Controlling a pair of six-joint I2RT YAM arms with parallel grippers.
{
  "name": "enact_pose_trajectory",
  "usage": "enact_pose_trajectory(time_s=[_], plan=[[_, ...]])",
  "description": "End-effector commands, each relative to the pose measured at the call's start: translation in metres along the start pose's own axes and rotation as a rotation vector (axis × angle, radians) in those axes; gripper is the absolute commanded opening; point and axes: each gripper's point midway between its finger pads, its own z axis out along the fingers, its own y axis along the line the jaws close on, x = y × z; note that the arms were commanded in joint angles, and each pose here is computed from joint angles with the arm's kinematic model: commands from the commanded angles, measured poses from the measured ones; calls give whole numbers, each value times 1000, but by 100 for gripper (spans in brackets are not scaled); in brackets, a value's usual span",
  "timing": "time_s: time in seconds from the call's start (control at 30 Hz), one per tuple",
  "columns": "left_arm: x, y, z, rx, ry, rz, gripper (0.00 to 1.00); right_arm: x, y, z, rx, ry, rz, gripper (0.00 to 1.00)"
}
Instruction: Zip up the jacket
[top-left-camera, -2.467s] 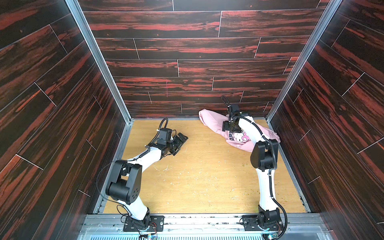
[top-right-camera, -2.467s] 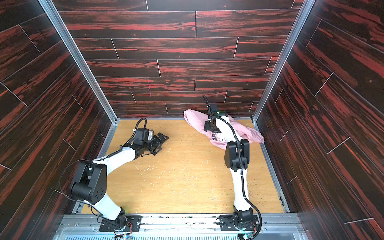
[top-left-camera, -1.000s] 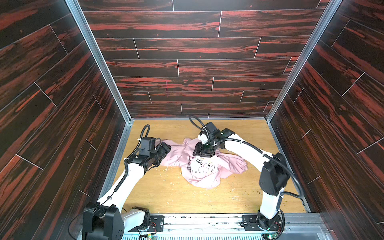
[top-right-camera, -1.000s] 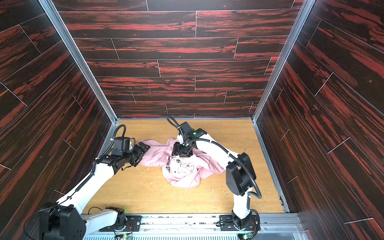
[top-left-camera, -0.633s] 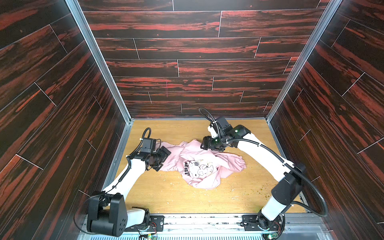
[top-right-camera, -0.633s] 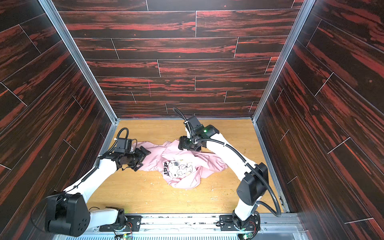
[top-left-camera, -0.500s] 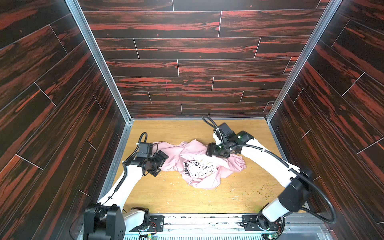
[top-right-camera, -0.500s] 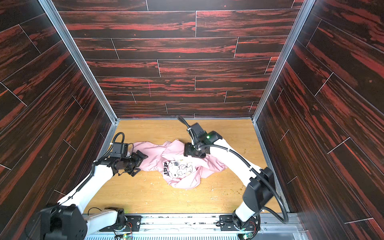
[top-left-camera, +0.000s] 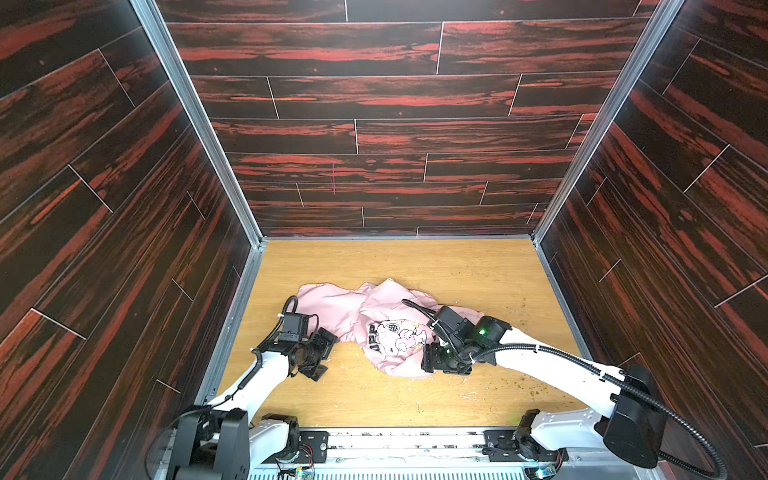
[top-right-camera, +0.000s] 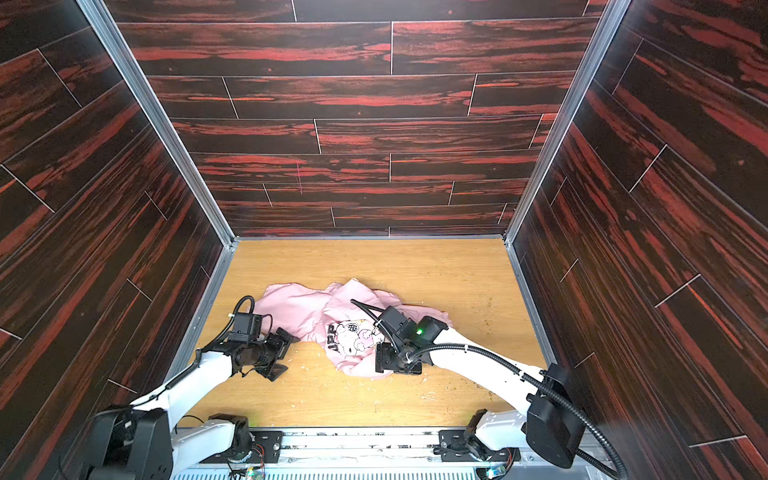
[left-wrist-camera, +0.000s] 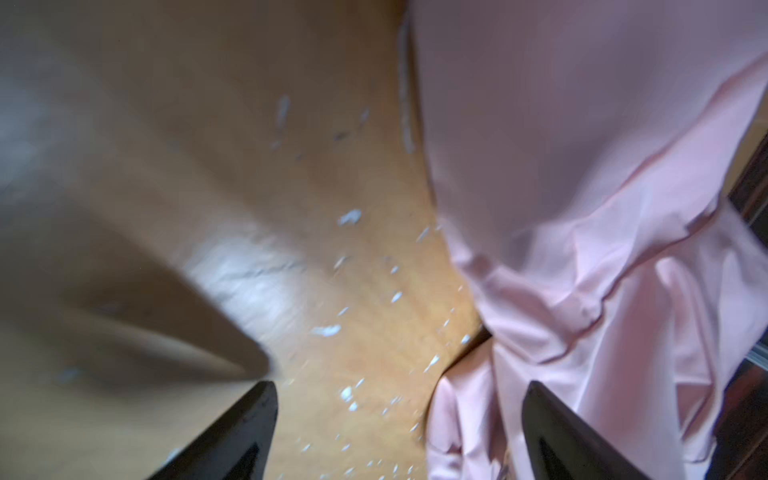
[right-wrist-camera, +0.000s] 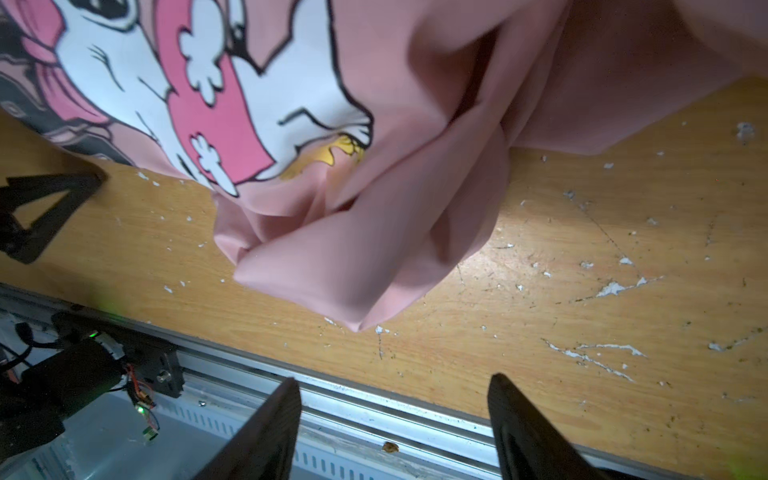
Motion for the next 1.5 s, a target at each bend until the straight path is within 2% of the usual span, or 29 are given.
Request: enact_pose_trajectory(time_s=[0.0, 0.23, 0.33, 0.37, 0.43, 0.57, 0.6, 0.67, 0.73, 0.93, 1.1, 1.2, 1.47], plan=[[-17, -21, 6, 74, -59, 9, 94, -7, 17, 9, -49, 2, -30, 74], [-28, -10, 38, 39, -52, -31, 92, -15, 24, 39, -31, 41, -70, 75], [-34, -23, 42, 71, -60, -14, 83, -22, 31, 47, -37, 47, -73, 75], [-37, -27, 42, 67, -65, 2, 76, -23, 32, 50, -37, 48, -75, 74], [-42, -35, 42, 51, -73, 35, 53, -26, 32, 55, -29, 54, -71, 66], [-50, -67, 34, 78, -78, 91, 5, -32, 32, 52, -29, 50, -56, 24], [-52, -77, 29, 81, -84, 107, 0, -36, 33, 46, -29, 34, -58, 16], [-56, -99, 14, 88, -102, 158, 0, -42, 33, 31, -32, 1, -59, 6], [-61, -124, -6, 106, -132, 212, 0, -51, 34, 12, -52, -41, -56, 0], [-65, -215, -78, 245, -216, 354, 0, -81, 43, -64, -134, -179, -83, 0], [-58, -294, -144, 448, -277, 454, 0, -98, 56, -126, -211, -261, -160, 0], [-53, -339, -195, 597, -352, 507, 0, -102, 71, -164, -274, -301, -223, 0], [-30, -412, -315, 883, -486, 568, 0, -89, 121, -251, -506, -330, -389, 0]])
